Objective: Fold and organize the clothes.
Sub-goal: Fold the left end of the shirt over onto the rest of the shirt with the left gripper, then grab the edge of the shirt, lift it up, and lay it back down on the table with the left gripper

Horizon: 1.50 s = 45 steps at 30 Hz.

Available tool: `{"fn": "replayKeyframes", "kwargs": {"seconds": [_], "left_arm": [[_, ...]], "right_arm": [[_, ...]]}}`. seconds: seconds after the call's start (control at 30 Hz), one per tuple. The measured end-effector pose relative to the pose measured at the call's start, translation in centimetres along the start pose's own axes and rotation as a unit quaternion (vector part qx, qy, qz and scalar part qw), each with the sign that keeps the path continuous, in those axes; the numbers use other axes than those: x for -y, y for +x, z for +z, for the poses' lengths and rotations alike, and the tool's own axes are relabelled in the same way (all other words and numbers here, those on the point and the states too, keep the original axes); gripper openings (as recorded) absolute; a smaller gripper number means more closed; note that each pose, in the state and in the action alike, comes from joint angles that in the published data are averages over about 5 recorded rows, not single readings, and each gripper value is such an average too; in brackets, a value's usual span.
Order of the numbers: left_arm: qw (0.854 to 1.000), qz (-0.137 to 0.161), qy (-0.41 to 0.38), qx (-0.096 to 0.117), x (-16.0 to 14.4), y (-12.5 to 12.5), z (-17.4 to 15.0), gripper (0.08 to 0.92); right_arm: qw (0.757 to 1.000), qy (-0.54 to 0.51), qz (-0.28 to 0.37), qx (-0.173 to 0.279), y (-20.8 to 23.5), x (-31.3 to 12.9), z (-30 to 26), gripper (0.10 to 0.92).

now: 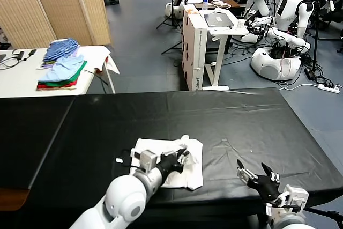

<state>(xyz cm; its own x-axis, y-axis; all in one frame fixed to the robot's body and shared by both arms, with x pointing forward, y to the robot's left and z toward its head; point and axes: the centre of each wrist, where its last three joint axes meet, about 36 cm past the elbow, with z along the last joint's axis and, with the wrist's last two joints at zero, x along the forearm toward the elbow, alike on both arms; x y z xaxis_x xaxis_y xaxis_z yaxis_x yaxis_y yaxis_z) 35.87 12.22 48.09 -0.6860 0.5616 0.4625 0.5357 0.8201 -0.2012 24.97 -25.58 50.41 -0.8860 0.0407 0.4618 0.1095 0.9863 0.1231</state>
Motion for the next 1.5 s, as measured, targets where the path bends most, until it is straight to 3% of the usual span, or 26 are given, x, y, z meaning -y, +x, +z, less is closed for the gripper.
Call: {"fn": "replayKeyframes", "kwargs": {"seconds": [0.17, 0.23, 0.33, 0.5, 0.67, 0.87, 1.2, 1.37, 1.5], "left_arm": [[1.0, 0.011, 0.011, 0.01, 0.2, 0.5, -0.5, 0.777], [1.0, 0.016, 0.017, 0.013, 0.1, 1.0, -0.7, 0.86], [0.999, 0.015, 0.019, 0.023, -0.5, 2.2, -1.1, 0.901], [0.999, -0.033, -0.019, 0.036, -2.1, 4.8, -1.3, 0.906], [0.995, -0.083, -0.04, 0.031, -2.9, 7.0, -0.3, 0.907], [0.998, -0.066, 0.0, 0.021, -2.7, 7.4, 2.7, 0.907], [0.996, -0.064, -0.013, 0.06, -2.9, 5.4, 6.0, 0.907], [0.996, -0.067, -0.013, 0.053, -3.0, 4.3, 7.2, 0.874], [0.997, -0.068, -0.01, 0.046, -3.0, 3.5, 7.9, 0.799]], "right_arm": [[1.0, 0.011, -0.008, 0.001, -0.3, -0.2, 0.1, 0.907], [1.0, 0.019, -0.019, 0.01, -0.4, -0.4, 0.0, 0.907], [0.998, 0.034, -0.049, 0.033, -0.5, -0.9, -0.1, 0.907], [0.988, 0.08, -0.113, 0.065, -1.0, -2.3, -0.1, 0.907], [0.979, 0.123, -0.148, 0.073, -1.9, -3.9, 0.2, 0.907], [0.976, 0.129, -0.155, 0.078, -2.6, -4.2, 0.2, 0.907], [0.98, 0.118, -0.132, 0.091, -1.3, -2.3, -1.4, 0.907], [0.982, 0.121, -0.105, 0.098, -0.6, -1.1, -2.1, 0.907], [0.983, 0.12, -0.093, 0.101, -0.2, -0.7, -2.3, 0.907]]}}
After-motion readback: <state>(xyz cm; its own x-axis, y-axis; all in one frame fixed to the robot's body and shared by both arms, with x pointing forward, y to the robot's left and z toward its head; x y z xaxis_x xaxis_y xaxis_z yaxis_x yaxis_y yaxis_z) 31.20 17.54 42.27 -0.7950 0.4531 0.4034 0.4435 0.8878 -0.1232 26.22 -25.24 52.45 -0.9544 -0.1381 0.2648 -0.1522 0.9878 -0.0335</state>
